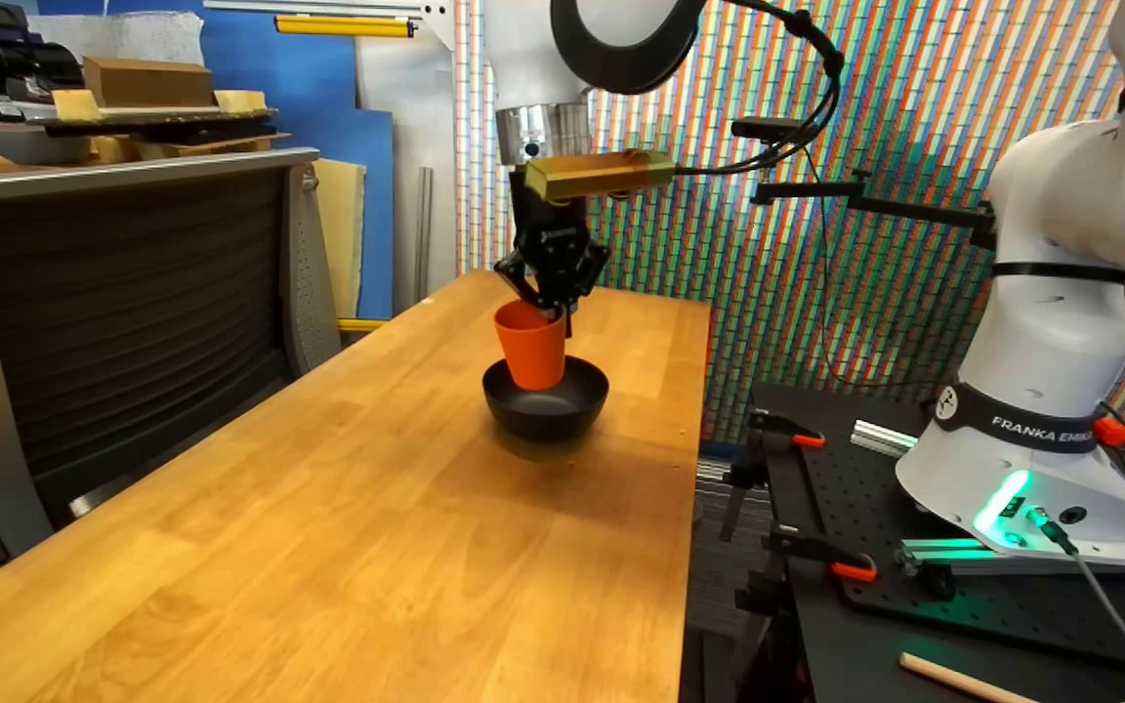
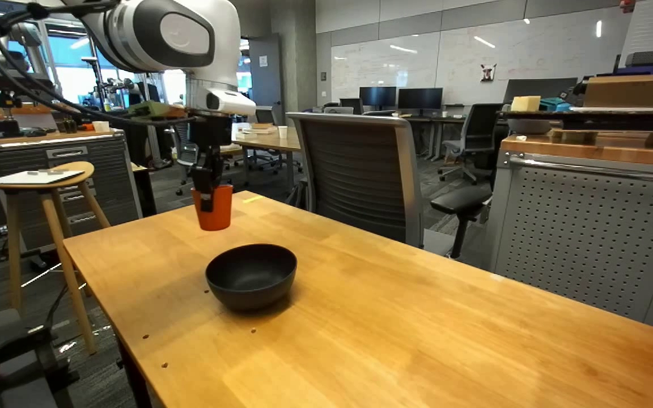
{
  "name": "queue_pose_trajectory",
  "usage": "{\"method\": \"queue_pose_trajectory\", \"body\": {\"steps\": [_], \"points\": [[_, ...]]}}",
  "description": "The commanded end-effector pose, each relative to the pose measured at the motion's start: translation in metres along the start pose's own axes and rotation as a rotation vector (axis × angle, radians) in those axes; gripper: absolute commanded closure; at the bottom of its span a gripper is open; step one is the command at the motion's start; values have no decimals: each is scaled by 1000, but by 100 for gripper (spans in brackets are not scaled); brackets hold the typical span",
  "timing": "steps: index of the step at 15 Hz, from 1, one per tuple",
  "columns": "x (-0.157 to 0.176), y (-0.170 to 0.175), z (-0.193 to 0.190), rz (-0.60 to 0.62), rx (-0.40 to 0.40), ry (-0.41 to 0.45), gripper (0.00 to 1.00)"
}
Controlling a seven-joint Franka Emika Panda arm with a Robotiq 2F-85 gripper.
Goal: Put the orange cup inside the black bowl
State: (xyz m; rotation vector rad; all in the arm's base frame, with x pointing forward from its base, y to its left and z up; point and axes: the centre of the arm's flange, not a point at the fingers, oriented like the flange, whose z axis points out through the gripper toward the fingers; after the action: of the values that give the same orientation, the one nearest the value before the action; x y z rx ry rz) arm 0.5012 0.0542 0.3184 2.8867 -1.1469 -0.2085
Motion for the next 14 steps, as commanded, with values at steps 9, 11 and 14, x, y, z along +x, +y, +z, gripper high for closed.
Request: {"method": "queue_pose_trajectory", "body": {"steps": [9, 11, 14], "points": [[33, 42, 47, 235, -47, 92, 99], [40, 41, 64, 232, -51, 72, 99], [50, 39, 89, 231, -45, 54, 99]]}}
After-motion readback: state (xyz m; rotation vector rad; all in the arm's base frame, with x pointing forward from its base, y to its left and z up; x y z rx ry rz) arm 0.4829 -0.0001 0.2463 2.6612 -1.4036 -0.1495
